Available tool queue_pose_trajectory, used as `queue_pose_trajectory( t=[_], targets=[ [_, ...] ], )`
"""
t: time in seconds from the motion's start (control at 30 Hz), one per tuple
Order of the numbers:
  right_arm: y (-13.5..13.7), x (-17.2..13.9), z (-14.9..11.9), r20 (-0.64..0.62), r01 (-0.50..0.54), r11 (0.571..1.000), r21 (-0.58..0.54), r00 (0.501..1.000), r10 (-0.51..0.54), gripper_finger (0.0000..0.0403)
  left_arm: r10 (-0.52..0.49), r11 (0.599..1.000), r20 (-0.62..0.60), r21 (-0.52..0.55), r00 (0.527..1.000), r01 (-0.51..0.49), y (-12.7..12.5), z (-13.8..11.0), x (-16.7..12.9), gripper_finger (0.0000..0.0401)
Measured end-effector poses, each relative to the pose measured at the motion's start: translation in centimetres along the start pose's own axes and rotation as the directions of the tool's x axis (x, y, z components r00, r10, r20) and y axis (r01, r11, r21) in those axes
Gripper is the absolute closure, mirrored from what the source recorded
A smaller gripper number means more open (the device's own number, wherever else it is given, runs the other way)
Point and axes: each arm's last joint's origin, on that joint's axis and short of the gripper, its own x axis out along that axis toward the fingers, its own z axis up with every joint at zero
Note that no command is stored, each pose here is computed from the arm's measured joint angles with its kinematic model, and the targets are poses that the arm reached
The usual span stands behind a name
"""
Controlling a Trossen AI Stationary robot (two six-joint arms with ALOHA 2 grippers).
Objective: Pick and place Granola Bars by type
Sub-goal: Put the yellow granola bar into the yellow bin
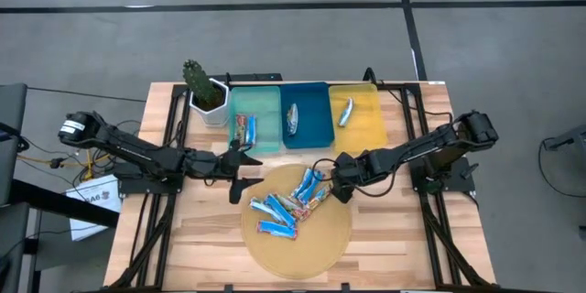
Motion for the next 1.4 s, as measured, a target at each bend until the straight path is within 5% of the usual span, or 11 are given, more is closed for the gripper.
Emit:
queue_pose_trajectory(
  t=[0.3,1.4],
  targets=[
    [0.4,0.0,0.1,-0.003,-0.051,0.999,0.012,0.999,0.051,0.0159,-0.009,1.0,0.028,-0.008,1.0,0.009,-0.2,-1.9,-0.7,0.0152],
    [0.5,1.0,-0.3,0.007,-0.12,0.993,0.023,0.993,0.12,0.0212,-0.041,0.998,0.003,-0.05,0.999,0.041,-0.3,-2.1,-0.7,0.0152]
  ],
)
